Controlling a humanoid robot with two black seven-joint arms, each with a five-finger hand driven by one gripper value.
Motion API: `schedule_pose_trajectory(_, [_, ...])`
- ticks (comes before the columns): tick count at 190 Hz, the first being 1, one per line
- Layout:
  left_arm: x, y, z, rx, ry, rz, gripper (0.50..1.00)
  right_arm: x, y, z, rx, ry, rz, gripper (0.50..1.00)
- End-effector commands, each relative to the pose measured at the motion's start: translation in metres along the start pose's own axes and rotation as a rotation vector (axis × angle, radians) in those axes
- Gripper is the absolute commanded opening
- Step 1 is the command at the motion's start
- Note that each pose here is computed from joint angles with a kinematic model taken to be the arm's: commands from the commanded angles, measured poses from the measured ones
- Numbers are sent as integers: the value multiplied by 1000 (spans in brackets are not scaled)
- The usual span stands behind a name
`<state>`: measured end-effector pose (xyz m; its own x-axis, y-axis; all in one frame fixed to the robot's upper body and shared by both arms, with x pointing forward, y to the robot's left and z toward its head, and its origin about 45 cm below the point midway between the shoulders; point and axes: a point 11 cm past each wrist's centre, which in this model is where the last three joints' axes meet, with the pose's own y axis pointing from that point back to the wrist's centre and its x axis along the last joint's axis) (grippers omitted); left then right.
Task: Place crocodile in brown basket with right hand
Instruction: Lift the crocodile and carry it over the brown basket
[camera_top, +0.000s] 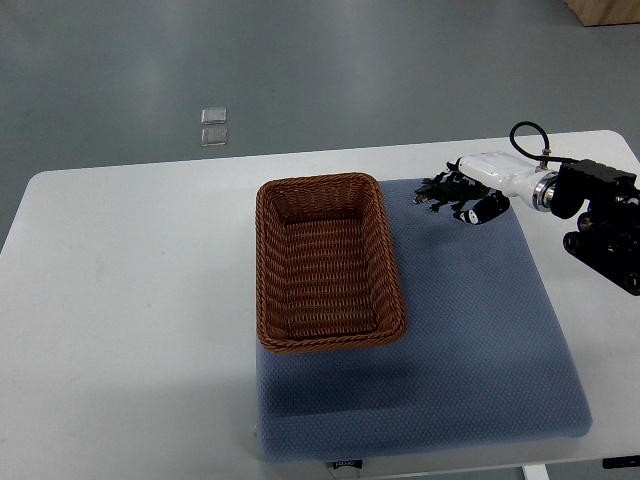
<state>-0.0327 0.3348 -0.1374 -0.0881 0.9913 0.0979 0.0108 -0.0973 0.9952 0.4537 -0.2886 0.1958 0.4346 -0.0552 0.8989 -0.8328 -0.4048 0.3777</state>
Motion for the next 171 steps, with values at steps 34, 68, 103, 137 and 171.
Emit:
schedule_pose_trajectory(34, [0, 0, 0, 0, 0, 0, 1000, 41, -5, -31, 91, 20, 70, 500])
schedule_pose_trajectory(68, [0, 0, 0, 0, 0, 0, 1000, 43, -9, -70, 202, 23, 76, 500])
schedule_pose_trajectory(103, [0, 0, 0, 0, 0, 0, 1000, 36, -8, -95, 288, 29, 62, 500])
schedule_pose_trajectory(137, [0, 0, 0, 0, 0, 0, 1000, 30, -13, -126, 366, 17, 53, 500])
schedule_pose_trajectory(171, [0, 0, 0, 0, 0, 0, 1000, 19, -17, -165, 455, 1, 37, 511])
